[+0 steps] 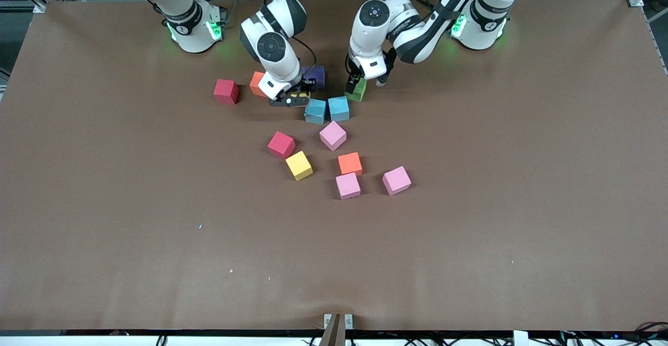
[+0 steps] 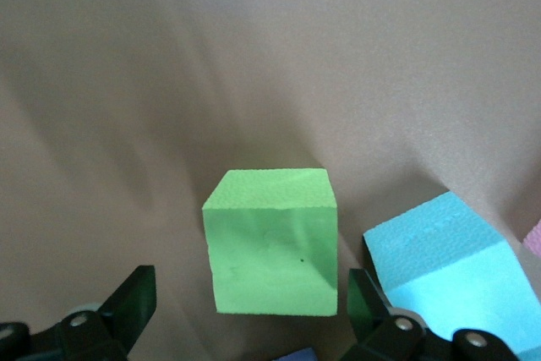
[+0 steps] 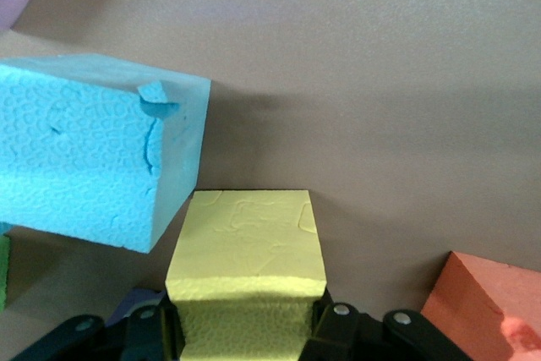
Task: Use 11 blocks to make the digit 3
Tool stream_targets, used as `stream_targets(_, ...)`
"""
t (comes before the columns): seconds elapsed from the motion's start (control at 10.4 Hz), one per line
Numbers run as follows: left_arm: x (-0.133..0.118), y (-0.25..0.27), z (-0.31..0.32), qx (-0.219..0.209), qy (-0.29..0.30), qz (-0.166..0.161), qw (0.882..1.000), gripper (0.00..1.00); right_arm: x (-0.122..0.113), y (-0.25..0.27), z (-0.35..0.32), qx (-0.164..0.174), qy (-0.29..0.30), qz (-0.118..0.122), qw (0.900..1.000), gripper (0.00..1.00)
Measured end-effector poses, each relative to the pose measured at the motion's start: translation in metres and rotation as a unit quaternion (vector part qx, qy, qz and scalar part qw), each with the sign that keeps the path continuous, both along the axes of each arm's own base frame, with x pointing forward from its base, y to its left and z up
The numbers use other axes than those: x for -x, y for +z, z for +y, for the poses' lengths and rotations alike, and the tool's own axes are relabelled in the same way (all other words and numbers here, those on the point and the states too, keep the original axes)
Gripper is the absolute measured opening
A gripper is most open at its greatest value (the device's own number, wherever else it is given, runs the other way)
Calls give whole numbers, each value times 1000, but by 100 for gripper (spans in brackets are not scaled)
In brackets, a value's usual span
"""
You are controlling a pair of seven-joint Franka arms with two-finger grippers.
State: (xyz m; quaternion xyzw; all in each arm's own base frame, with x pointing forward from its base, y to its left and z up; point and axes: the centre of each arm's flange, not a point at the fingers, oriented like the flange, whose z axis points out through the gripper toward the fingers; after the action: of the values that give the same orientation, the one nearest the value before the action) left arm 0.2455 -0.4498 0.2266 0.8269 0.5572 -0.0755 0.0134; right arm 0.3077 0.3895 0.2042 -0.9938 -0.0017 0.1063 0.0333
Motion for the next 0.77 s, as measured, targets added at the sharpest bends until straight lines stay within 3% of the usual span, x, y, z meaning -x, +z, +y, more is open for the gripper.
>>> stream_targets(0.77, 4, -13, 3, 17, 11, 0, 1000, 100, 1, -1, -3, 10, 8, 8, 1000, 55)
